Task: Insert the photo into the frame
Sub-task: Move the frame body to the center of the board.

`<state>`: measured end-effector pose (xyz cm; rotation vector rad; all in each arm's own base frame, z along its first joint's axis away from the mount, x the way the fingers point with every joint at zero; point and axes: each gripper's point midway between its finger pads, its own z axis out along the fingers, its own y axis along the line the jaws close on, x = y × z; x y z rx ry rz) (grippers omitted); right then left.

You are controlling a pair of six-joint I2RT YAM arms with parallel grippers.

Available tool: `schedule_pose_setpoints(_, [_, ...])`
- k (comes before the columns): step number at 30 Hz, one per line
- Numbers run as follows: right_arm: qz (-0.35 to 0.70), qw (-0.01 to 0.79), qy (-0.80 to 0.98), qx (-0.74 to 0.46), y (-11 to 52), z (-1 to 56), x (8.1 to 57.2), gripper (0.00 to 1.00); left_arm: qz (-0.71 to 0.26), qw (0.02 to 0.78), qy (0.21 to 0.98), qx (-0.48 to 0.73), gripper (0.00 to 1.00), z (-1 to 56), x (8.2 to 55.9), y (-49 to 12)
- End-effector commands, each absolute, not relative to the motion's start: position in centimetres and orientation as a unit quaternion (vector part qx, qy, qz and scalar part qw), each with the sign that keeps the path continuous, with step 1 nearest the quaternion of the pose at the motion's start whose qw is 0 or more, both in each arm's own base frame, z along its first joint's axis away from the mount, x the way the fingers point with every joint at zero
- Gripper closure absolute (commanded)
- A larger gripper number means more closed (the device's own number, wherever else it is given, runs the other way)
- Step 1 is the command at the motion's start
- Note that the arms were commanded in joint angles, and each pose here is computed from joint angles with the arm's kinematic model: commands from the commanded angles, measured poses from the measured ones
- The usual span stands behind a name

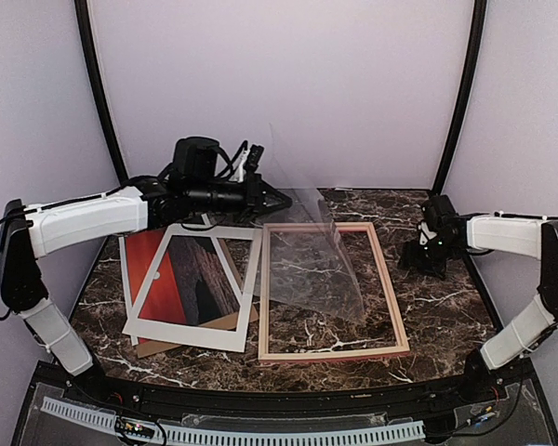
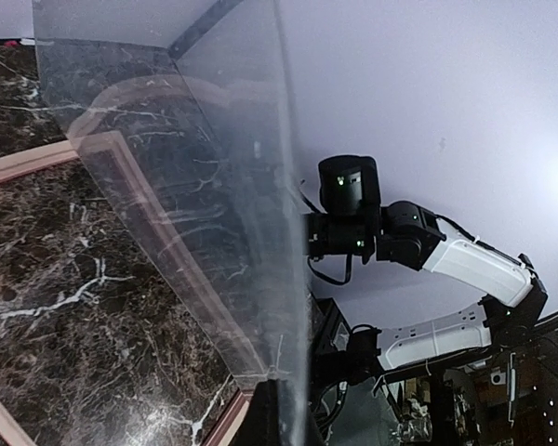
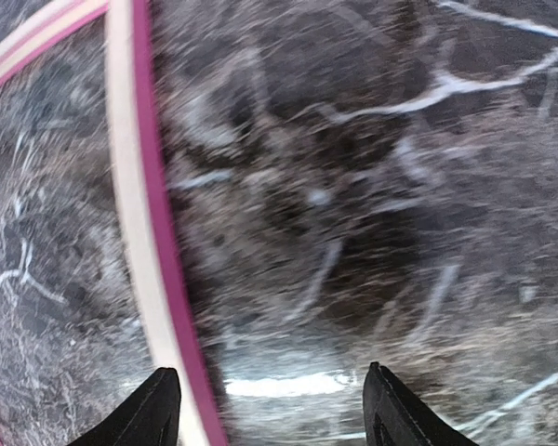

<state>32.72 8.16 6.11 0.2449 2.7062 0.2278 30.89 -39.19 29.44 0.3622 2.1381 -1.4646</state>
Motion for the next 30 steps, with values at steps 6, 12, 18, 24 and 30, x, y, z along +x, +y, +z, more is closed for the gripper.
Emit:
schedule_pose_setpoints(6, [0.069, 0.237, 0.962, 0.118, 3.4, 9.1, 33.9, 0.30, -0.609, 0.268, 0.725, 0.179, 1.00, 30.6, 29.9, -48.1])
schedule_pose_setpoints(12, [0.077, 0.227, 0.964, 0.117, 3.5, 8.2, 33.9, 0.30, -0.550, 0.250, 0.789, 0.110, 1.00, 22.2, 32.1, -47.8])
schedule_pose_setpoints(18, [0.092, 0.218, 0.965, 0.113, 4.1, 7.4, 34.1, 0.30, -0.493, 0.217, 0.841, 0.053, 1.00, 13.9, 33.0, -46.5])
schedule_pose_setpoints(24, [0.099, 0.207, 0.967, 0.111, 4.4, 6.5, 33.6, 0.30, -0.448, 0.210, 0.869, 0.027, 1.00, 10.3, 32.8, -44.6])
schedule_pose_setpoints(30, [0.122, 0.203, 0.966, 0.101, 5.6, 5.9, 33.4, 0.30, -0.412, 0.214, 0.885, 0.031, 1.00, 8.8, 32.5, -43.1])
